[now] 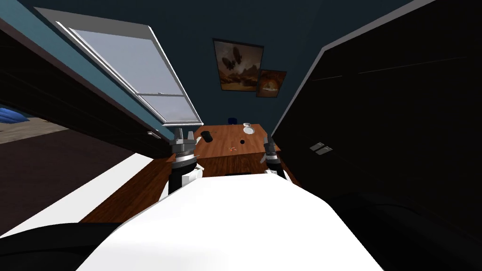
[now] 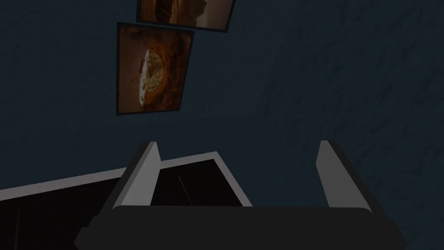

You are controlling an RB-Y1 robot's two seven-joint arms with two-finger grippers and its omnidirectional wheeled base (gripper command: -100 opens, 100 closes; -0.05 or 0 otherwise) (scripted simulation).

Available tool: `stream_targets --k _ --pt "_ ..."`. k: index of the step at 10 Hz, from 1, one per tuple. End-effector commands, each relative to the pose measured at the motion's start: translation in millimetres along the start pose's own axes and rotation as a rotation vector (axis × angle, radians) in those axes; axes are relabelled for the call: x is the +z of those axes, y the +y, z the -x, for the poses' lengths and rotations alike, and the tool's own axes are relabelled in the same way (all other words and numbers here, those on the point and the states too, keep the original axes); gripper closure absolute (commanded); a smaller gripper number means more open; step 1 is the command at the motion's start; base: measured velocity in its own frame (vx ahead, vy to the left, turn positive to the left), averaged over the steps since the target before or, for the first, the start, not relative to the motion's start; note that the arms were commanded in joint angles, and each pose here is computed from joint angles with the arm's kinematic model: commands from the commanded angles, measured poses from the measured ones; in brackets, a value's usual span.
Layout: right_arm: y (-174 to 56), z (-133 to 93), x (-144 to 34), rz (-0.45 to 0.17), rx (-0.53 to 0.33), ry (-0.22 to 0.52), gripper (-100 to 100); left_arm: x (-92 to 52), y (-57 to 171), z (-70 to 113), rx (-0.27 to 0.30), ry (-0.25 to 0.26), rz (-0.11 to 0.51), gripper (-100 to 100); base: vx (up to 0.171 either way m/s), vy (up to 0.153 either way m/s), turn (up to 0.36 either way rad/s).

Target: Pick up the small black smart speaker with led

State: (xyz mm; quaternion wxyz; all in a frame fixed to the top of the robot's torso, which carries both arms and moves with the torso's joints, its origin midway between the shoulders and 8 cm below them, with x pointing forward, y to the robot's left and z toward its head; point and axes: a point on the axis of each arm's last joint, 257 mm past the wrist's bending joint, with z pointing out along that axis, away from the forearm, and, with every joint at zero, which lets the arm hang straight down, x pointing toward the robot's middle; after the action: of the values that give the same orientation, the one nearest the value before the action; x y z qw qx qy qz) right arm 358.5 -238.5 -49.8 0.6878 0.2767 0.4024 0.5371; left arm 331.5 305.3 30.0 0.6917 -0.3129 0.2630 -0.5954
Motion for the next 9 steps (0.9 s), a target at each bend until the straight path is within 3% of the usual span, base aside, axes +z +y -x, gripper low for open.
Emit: stream_targets --k 1,6,7,8,9 --pt "-25 -24 -18.3 -0.062 -0.027 0.074 -100 0.0 0 0.0 0.000 0.000 0.000 0 -0.098 0.072 0.248" --pt "-71 -57 -55.2 -0.175 -0.063 0.190 -100 0.0 0 0.0 0.000 0.000 0.000 0 -0.050 0.053 0.115" --pt "-88 -72 -75.1 -0.220 -0.081 0.251 -100 0.0 0 0.1 0.000 0.000 0.000 0 -0.061 0.051 0.208" --pt "-91 -72 -77.4 -0.228 -0.082 0.253 -100 0.0 0 0.0 0.000 0.000 0.000 0 -0.043 0.048 0.100" --pt "-109 -87 -101.2 -0.276 -0.102 0.319 -100 -0.1 0 0.1 0.000 0.000 0.000 0 -0.039 0.079 0.209"
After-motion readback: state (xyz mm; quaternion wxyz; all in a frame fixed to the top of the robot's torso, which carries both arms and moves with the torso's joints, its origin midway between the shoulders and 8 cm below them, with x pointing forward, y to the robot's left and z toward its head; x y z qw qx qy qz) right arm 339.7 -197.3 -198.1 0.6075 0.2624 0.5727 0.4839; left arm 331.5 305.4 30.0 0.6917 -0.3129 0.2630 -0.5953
